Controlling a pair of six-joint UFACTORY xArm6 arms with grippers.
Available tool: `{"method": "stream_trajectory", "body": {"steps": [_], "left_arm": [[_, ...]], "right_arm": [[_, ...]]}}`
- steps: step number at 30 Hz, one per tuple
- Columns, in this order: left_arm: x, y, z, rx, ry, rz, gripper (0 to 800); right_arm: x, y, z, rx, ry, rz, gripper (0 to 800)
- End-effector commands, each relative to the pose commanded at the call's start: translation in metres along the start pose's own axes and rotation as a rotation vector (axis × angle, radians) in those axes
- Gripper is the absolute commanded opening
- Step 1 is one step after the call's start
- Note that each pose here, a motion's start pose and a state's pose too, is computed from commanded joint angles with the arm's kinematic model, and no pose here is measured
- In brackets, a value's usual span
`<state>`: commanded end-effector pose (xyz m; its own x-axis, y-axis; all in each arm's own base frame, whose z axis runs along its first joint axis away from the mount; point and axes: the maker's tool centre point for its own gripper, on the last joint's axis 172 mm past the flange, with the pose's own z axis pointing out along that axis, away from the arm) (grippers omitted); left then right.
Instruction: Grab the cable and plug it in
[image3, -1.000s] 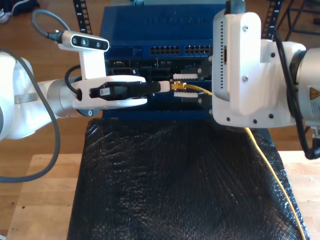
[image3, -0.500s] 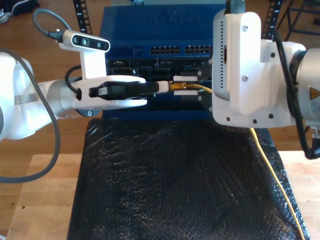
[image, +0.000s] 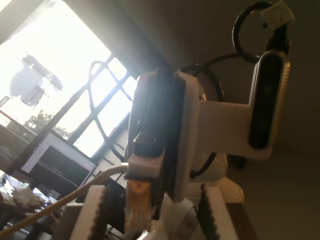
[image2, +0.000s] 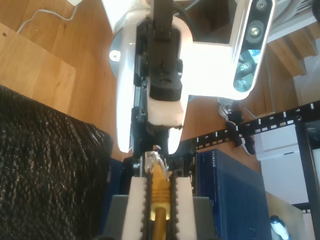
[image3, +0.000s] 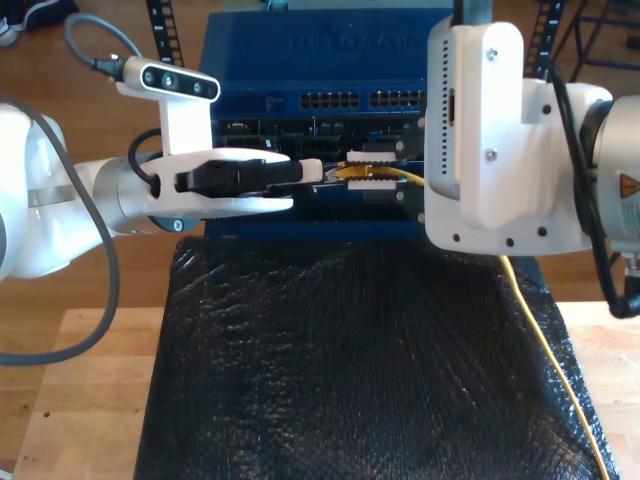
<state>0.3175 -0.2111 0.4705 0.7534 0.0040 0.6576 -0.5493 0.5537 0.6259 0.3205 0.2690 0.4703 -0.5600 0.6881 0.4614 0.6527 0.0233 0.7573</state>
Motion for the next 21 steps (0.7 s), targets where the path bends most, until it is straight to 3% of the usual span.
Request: {"method": "stream_trajectory", "body": {"steps": [6, 9, 15, 21], "left_arm": [[0.002, -0.001, -0.001, 0.017, -0.003, 0.006, 787], [0.008, -0.004, -0.006, 0.053, 0.002, 0.025, 792], [0.04, -0.014, -0.043, 0.221, 0.027, 0.115, 794], [0.033, -0.02, -0.072, 0.353, -0.069, 0.105, 795]], "right_arm": [[-0.002, -0.001, 0.003, 0.007, -0.004, 0.028, 2], [-0.004, -0.001, 0.007, 0.015, -0.007, 0.039, 2], [-0.006, 0.006, 0.015, 0.023, -0.015, 0.094, 2], [-0.012, 0.01, 0.027, 0.044, -0.03, 0.127, 2]]}}
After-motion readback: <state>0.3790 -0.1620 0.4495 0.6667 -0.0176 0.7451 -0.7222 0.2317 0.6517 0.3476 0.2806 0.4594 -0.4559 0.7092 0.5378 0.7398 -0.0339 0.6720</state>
